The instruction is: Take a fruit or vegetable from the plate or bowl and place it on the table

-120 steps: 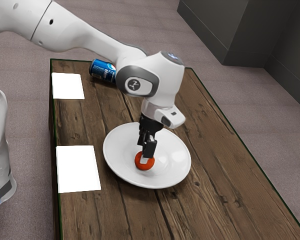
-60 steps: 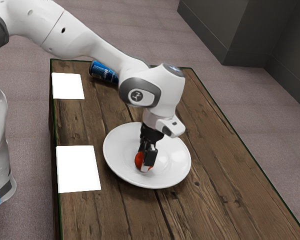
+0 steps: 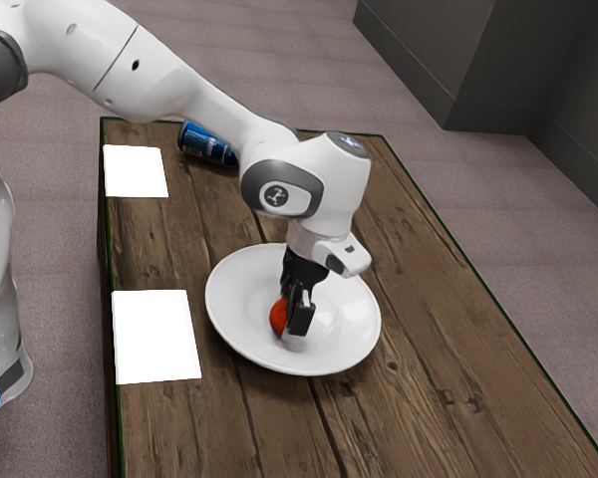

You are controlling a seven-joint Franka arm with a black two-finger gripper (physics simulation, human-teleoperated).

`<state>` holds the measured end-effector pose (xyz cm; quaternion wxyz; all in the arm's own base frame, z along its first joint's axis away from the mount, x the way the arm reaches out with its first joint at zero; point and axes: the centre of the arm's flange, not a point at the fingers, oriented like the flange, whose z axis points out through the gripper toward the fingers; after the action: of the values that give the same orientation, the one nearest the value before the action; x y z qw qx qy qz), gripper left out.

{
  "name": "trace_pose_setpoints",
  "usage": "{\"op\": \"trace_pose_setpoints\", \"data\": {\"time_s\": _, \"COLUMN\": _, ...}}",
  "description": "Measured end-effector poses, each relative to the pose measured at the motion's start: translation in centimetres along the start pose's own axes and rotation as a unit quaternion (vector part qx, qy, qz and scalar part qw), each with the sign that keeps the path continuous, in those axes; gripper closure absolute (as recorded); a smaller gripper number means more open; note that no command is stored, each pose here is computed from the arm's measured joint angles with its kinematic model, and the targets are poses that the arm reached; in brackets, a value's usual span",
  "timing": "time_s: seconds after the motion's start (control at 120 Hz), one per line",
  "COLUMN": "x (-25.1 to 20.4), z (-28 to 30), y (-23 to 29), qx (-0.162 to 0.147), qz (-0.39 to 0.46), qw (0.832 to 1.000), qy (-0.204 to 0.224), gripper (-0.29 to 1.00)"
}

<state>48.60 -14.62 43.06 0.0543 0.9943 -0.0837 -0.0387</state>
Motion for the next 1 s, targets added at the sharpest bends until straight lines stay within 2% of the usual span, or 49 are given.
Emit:
{"op": "trace_pose_setpoints", "data": {"time_s": 0.242, "x": -1.1, "z": -6.8, "y": -3.1, "qx": 0.004, "qz": -0.031, "qw": 0.999, "qy": 0.041, "gripper": 0.33}}
{"op": "trace_pose_setpoints", "data": {"time_s": 0.475, "x": -3.2, "z": -14.0, "y": -14.8, "qx": 0.018, "qz": -0.127, "qw": 0.989, "qy": 0.068, "gripper": 0.32}}
{"op": "trace_pose_setpoints", "data": {"time_s": 0.625, "x": -5.2, "z": -14.8, "y": -21.7, "qx": 0.022, "qz": -0.187, "qw": 0.980, "qy": 0.060, "gripper": 0.33}}
{"op": "trace_pose_setpoints", "data": {"time_s": 0.725, "x": -5.9, "z": -14.6, "y": -23.7, "qx": 0.023, "qz": -0.206, "qw": 0.977, "qy": 0.053, "gripper": 0.33}}
{"op": "trace_pose_setpoints", "data": {"time_s": 0.85, "x": -6.1, "z": -14.4, "y": -24.2, "qx": 0.022, "qz": -0.212, "qw": 0.976, "qy": 0.046, "gripper": 0.14}}
{"op": "trace_pose_setpoints", "data": {"time_s": 1.0, "x": -6.4, "z": -15.2, "y": -24.6, "qx": 0.020, "qz": -0.216, "qw": 0.975, "qy": 0.049, "gripper": 0.05}}
